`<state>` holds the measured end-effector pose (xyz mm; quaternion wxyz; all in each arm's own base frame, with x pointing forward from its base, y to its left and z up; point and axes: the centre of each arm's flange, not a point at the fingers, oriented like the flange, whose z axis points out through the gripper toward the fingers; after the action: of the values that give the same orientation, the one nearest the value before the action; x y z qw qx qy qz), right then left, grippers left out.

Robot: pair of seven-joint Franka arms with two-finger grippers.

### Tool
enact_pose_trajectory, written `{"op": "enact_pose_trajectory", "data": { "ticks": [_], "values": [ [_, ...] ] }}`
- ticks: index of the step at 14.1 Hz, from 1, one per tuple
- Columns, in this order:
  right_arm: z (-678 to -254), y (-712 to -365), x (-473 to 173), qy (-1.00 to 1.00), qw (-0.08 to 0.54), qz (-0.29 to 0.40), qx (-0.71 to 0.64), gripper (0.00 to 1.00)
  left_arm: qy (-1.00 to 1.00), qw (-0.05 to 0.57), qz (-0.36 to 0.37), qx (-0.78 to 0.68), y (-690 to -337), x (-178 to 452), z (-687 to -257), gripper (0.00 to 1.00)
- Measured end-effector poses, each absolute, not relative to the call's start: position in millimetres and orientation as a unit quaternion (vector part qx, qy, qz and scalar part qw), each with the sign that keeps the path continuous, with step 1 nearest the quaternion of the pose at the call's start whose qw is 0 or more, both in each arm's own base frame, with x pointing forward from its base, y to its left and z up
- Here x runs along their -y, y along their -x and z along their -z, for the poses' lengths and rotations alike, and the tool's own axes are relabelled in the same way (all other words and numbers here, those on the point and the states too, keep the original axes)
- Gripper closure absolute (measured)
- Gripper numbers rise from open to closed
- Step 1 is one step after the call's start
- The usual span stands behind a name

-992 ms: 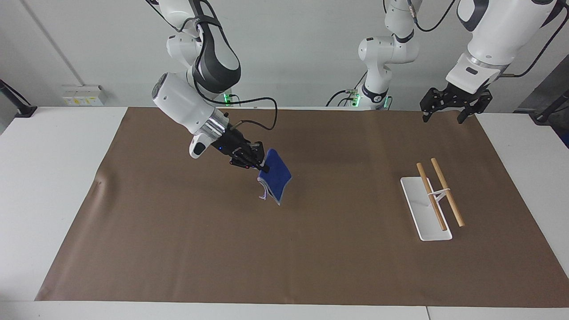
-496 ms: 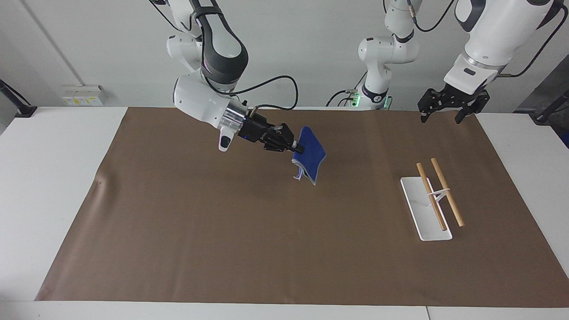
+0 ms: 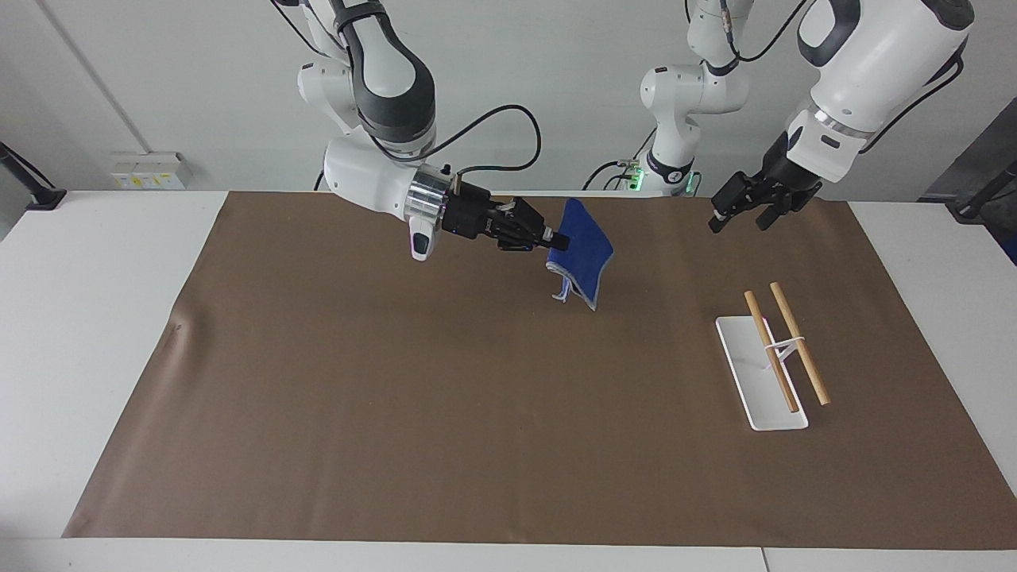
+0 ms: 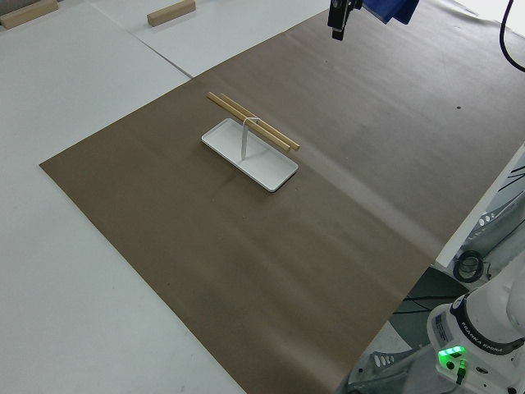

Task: Right arm passes towel to left arm to hang
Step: 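Lift the blue towel with the right gripper toward the left gripper, then move the left gripper toward the towel held by the right gripper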

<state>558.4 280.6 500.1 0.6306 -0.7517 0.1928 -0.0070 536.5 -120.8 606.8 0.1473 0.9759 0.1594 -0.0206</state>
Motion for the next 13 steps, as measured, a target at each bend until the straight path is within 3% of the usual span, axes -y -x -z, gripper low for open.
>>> {"op": "enact_pose_trajectory", "data": {
  "ticks": [13],
  "values": [
    [-498, -557, -282, 0.752, 0.630, 0.005, -0.193, 0.97, -0.736, 0.300, 0.087, -0.601, -472, 236, -559, 0.00]
  ]
}}
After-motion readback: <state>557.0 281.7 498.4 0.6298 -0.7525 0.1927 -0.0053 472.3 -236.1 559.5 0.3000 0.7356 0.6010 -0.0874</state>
